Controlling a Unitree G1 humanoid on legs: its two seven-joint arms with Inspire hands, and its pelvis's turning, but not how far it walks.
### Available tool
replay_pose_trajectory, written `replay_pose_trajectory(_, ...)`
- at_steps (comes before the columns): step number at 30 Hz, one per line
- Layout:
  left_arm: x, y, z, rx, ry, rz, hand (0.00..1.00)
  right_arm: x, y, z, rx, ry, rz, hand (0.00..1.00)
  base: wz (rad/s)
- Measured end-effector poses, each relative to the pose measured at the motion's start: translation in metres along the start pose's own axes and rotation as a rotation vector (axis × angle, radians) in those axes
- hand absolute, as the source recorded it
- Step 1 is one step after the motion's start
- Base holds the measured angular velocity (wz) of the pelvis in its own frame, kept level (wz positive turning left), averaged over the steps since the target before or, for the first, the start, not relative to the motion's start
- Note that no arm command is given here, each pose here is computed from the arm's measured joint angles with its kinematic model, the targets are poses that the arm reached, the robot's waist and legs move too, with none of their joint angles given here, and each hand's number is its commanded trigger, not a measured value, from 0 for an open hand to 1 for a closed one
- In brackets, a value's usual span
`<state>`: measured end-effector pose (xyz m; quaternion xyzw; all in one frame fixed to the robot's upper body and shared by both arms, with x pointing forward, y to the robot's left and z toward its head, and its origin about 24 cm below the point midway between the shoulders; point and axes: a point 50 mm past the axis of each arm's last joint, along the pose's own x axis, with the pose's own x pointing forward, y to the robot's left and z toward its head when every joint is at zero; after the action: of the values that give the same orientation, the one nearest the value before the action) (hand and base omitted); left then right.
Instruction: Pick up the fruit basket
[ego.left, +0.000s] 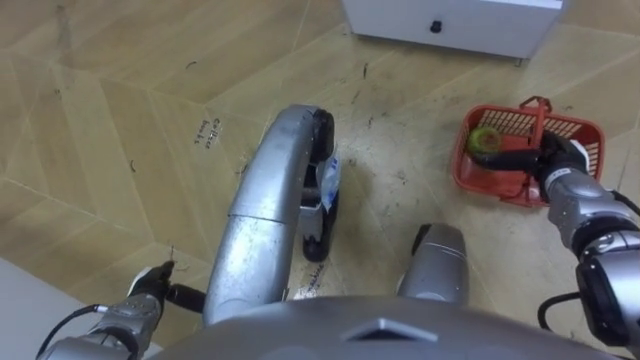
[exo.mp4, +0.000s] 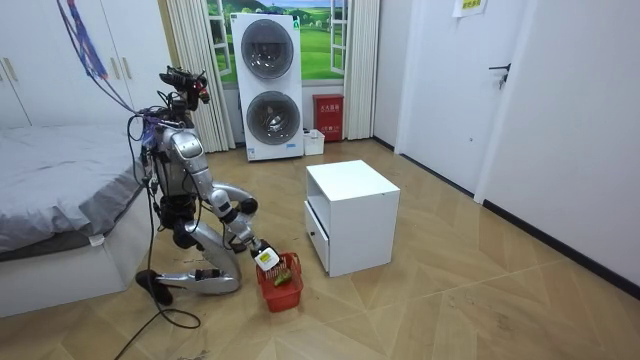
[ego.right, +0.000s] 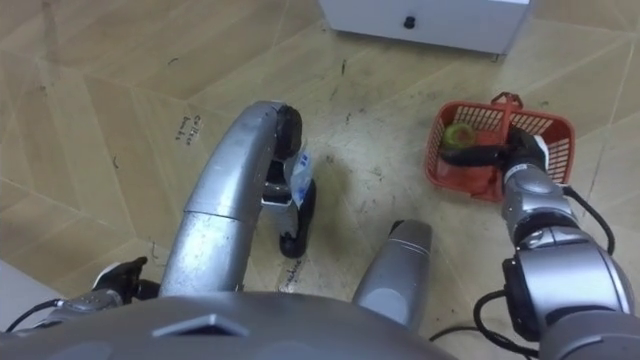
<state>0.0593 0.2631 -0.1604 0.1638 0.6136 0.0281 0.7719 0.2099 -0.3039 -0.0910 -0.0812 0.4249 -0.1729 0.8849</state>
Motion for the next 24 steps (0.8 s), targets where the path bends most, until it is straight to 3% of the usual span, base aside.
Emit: replay_pose_trajectory(24,0.001,-0.002,0.008,0.017,-0.019,-0.024,0.0,-0.001,-0.007,-0.011,0.009,0.057,-0.01,1.0,0.01)
